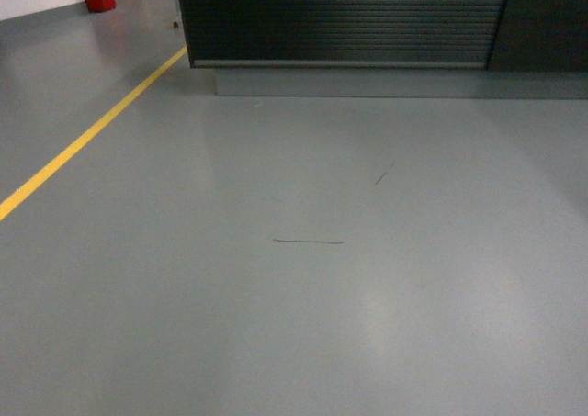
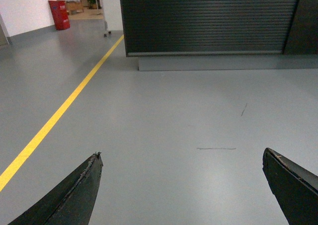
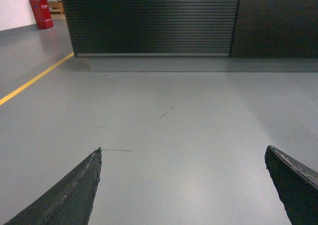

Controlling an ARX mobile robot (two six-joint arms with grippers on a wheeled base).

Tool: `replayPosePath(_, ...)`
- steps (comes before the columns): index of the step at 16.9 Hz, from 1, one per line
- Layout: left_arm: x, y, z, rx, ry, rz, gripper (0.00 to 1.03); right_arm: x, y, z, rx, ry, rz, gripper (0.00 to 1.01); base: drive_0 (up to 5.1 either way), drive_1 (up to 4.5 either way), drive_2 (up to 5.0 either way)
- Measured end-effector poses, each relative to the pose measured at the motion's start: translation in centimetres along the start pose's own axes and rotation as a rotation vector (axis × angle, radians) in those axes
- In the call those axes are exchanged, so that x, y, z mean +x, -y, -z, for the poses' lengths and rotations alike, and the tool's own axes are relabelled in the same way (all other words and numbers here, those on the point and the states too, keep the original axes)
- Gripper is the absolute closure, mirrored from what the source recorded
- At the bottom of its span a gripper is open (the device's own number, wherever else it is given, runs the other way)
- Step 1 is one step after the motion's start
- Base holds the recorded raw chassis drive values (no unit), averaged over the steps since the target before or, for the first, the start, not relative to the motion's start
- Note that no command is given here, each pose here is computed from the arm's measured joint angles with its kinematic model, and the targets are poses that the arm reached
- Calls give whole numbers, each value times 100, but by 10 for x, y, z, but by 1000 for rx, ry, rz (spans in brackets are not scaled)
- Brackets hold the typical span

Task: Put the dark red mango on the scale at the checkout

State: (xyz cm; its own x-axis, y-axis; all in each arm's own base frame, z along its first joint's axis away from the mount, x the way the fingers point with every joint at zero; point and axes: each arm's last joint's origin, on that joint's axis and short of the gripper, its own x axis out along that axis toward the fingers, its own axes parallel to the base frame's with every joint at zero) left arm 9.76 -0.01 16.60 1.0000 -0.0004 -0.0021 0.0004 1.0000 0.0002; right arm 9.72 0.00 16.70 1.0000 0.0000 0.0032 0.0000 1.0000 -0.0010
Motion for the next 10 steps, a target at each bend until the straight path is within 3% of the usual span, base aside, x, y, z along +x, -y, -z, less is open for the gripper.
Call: replayPosePath(10, 0, 0, 0, 0, 0, 0, 5, 0, 0, 0, 0, 0, 0, 3, 10, 248, -227)
